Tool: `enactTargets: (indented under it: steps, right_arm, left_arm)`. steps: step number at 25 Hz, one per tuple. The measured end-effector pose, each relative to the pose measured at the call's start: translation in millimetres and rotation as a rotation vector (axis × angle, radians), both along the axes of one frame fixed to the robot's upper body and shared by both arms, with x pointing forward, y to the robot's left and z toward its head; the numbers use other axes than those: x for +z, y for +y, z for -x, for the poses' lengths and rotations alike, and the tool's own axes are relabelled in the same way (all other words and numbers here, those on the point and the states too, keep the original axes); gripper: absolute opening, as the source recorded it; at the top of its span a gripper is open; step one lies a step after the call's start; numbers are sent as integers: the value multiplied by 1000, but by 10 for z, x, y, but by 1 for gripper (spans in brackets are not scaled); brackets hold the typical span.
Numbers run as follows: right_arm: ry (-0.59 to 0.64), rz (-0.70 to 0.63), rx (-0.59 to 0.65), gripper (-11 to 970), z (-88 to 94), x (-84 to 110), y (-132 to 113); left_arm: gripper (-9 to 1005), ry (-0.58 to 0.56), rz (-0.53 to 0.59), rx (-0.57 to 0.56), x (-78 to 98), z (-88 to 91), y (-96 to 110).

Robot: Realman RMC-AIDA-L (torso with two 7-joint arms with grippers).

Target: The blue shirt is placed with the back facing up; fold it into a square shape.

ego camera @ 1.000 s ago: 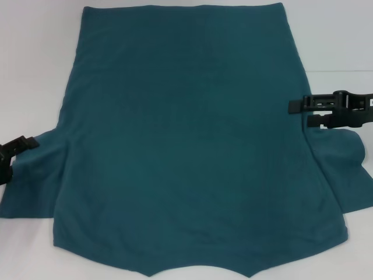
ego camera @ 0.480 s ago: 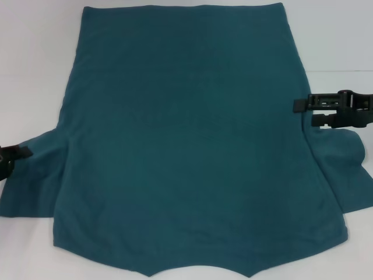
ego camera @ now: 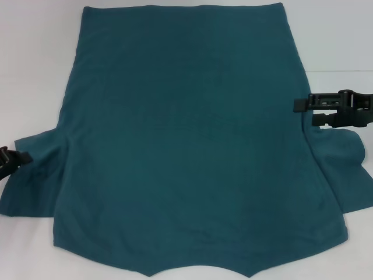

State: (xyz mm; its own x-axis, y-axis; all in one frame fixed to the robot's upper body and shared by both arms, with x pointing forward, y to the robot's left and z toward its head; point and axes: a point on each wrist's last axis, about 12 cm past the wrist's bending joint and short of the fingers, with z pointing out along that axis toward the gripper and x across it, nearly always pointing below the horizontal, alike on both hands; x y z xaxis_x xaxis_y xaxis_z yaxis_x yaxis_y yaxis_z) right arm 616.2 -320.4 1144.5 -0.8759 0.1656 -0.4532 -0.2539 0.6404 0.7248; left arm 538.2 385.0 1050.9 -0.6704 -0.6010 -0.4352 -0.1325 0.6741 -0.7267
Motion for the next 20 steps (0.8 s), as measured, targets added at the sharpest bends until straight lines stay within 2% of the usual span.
enactTargets:
  steps: [1,5,10,15,20]
  right_arm:
    - [0,0,0,945,0,0,1]
    - [-1,0,2,945,0,-2,5]
    - [-1,0,3,945,1,-3,8]
    - [-1,0,3,944,1,-3,8]
    - [-2,-1,4,944,-5,3,15]
  left_arm:
    - [13,-1,-5,-7,4,-8,-7]
    - [9,-25,-64,-62,86,-66,-14]
    - [4,-58,-222,-167,290,-176,6]
    - [3,-3,-358,-241,388,-279,19]
    - [3,47,-436,-257,440,-356,44]
